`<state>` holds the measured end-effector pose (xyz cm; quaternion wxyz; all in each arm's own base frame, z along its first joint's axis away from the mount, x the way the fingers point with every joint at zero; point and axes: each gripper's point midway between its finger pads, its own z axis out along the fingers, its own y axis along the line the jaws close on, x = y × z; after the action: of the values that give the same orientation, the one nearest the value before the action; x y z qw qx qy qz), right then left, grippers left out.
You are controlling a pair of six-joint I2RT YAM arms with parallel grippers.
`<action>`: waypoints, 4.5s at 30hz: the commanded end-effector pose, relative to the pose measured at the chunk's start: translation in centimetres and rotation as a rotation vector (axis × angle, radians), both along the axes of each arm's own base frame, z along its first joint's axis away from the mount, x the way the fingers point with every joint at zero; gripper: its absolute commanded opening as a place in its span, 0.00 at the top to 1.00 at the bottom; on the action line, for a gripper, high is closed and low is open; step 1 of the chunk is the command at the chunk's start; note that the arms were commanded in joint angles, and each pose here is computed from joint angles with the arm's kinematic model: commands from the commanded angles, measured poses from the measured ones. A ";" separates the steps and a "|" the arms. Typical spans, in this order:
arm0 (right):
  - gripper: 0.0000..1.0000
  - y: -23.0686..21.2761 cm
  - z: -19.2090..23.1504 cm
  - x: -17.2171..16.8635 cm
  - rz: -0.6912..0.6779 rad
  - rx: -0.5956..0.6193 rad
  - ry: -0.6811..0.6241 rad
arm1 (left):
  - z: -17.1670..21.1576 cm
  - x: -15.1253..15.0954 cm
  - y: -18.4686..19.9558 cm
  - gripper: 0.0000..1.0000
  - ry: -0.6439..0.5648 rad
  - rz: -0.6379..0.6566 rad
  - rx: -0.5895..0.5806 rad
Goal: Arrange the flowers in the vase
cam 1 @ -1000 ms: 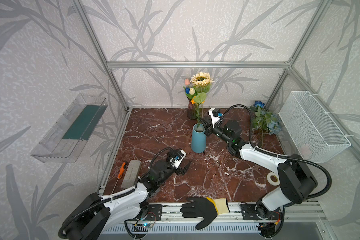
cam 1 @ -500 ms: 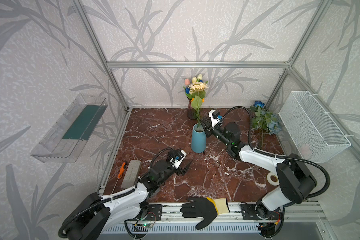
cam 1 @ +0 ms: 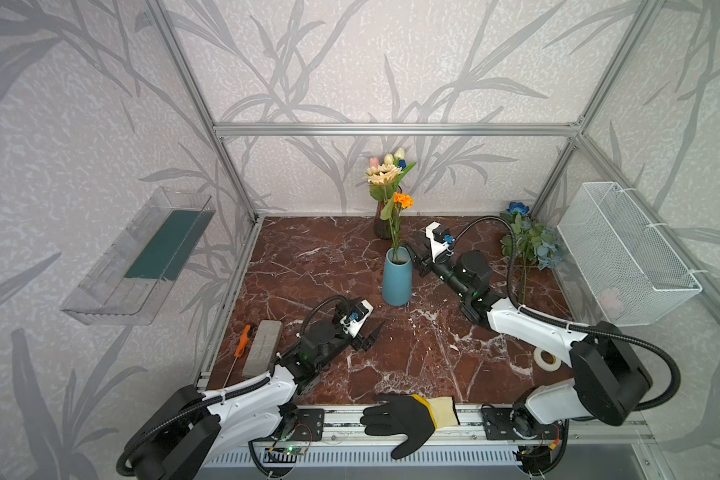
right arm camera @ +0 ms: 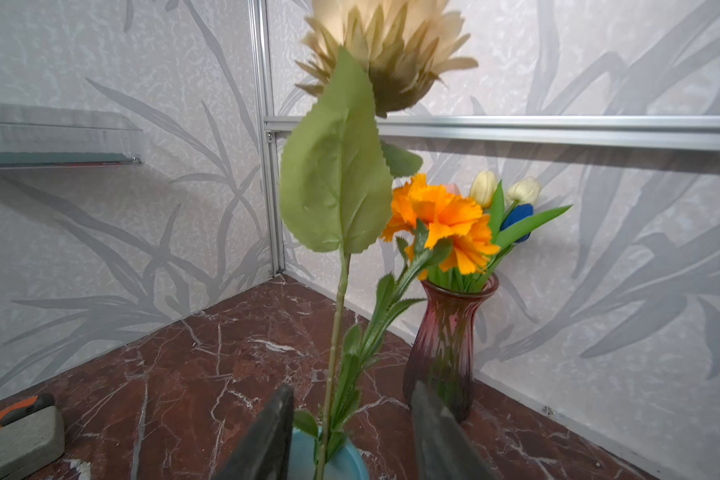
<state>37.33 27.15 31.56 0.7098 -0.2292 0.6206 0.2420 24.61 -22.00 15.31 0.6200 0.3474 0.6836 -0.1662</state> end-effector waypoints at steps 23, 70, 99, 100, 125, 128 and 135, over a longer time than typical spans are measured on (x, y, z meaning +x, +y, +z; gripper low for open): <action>0.60 -32.0 -16.2 6.3 -0.921 -0.165 0.938 | 1.1 -0.1 -0.9 0.08 -0.034 -0.023 -0.007; 1.00 -36.0 -24.3 5.8 -0.917 -0.246 1.245 | 0.5 0.0 -1.4 0.08 -0.029 -0.031 0.028; 0.72 -31.8 -22.5 6.3 -0.912 -0.202 1.229 | 0.4 -0.1 -1.6 0.08 -0.036 -0.033 0.045; 0.72 -32.4 -22.8 6.1 -0.905 -0.149 1.252 | 0.4 -0.1 -1.6 0.08 -0.035 -0.033 0.045; 0.94 -32.7 -28.2 5.6 -0.806 -0.052 1.448 | 0.2 -0.1 -1.9 0.08 -0.035 -0.038 0.055; 0.95 -32.7 -27.0 5.5 -0.809 -0.055 1.428 | 0.1 -0.1 -1.9 0.08 -0.032 -0.040 0.058; 0.97 -31.2 -24.2 5.4 -0.770 -0.139 1.376 | 0.2 -0.1 -2.0 0.08 -0.034 -0.041 0.058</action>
<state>42.50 -4.90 4.44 0.1675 0.1886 0.9670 0.0347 24.04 -23.50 13.94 0.6013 0.3828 0.6837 -0.1566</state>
